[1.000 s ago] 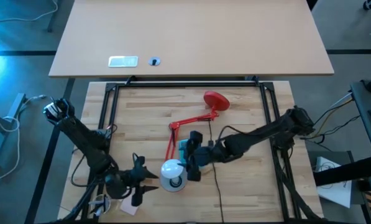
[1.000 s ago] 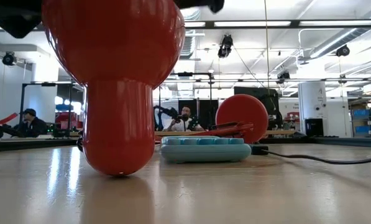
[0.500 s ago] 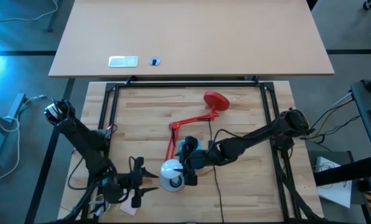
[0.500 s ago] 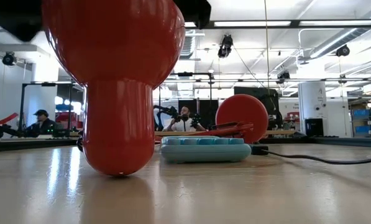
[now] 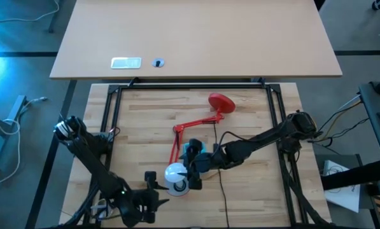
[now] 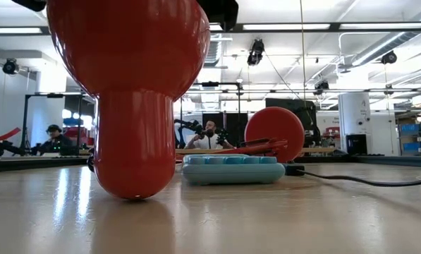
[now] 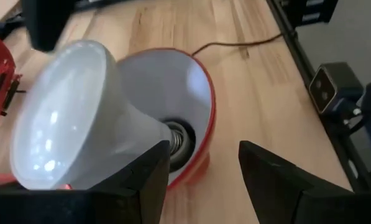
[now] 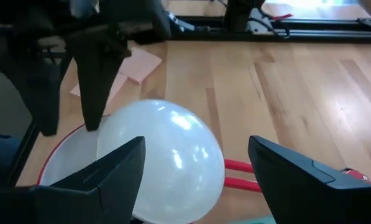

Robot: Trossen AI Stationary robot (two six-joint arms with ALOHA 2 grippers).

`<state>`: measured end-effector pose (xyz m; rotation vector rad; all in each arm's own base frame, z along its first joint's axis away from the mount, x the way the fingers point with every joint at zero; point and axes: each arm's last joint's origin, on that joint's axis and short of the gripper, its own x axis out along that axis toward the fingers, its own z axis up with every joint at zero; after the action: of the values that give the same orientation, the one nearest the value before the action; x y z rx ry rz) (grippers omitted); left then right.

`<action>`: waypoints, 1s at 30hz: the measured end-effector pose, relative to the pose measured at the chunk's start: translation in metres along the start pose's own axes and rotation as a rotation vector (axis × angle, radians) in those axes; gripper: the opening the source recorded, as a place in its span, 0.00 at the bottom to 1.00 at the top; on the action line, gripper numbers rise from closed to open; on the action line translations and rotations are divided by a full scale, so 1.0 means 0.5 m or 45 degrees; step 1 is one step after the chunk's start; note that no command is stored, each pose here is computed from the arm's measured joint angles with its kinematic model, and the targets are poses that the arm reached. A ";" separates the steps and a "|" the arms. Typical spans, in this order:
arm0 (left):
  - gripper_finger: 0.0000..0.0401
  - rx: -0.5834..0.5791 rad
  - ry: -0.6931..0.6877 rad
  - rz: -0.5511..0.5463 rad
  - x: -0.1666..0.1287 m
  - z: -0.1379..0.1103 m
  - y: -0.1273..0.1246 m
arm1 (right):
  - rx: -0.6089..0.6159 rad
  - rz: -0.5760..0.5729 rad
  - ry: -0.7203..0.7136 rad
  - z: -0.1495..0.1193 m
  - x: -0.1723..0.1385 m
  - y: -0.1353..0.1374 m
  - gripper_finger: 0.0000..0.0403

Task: Screw lightbulb
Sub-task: Insert the lightbulb into the orange desk lamp

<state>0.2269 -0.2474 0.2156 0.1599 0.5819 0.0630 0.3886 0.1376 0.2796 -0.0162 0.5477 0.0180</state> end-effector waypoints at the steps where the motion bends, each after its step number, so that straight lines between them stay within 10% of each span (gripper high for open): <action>1: 0.46 0.000 0.011 0.007 0.002 -0.001 -0.002 | 0.001 -0.019 -0.010 0.001 0.000 -0.001 0.69; 30: 0.46 -0.090 0.070 0.177 0.018 -0.029 0.025 | -0.003 0.109 -0.046 -0.011 0.011 0.050 0.68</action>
<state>0.2264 -0.2324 0.2009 0.1302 0.6223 0.2232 0.3899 0.1627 0.2719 0.0051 0.5116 0.1024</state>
